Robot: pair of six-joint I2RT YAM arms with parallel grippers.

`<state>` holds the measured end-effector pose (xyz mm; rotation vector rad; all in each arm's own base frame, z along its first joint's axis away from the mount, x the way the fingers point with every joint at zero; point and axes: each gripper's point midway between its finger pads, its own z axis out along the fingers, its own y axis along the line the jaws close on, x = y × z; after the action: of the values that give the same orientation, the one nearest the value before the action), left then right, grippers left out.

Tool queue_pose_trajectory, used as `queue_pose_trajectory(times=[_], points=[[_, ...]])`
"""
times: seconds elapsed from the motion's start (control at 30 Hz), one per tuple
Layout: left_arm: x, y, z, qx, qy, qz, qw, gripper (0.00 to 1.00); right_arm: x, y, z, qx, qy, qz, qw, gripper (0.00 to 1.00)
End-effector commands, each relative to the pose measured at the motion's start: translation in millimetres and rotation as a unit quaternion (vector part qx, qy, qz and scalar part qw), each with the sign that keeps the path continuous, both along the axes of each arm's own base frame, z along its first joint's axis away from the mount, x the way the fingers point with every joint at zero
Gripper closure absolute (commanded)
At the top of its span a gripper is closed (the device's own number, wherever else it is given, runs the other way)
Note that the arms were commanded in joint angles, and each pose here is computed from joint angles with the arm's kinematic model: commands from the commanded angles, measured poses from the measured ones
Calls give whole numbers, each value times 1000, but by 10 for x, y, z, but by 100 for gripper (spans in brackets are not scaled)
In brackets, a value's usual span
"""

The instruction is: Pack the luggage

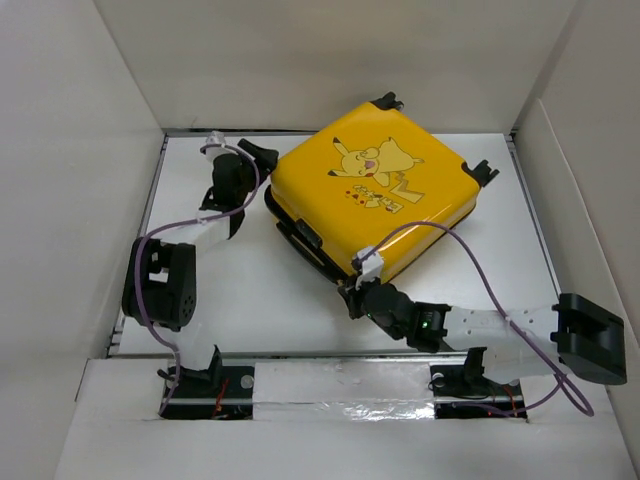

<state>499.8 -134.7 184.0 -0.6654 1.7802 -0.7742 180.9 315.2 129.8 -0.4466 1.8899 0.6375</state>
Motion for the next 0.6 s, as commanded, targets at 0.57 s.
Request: queue_pose_trajectory(times=[0.57], points=[[-1763,-585,-132,38,-16,-133,990,36,-318,1684,1449,133,-67,249,957,100]])
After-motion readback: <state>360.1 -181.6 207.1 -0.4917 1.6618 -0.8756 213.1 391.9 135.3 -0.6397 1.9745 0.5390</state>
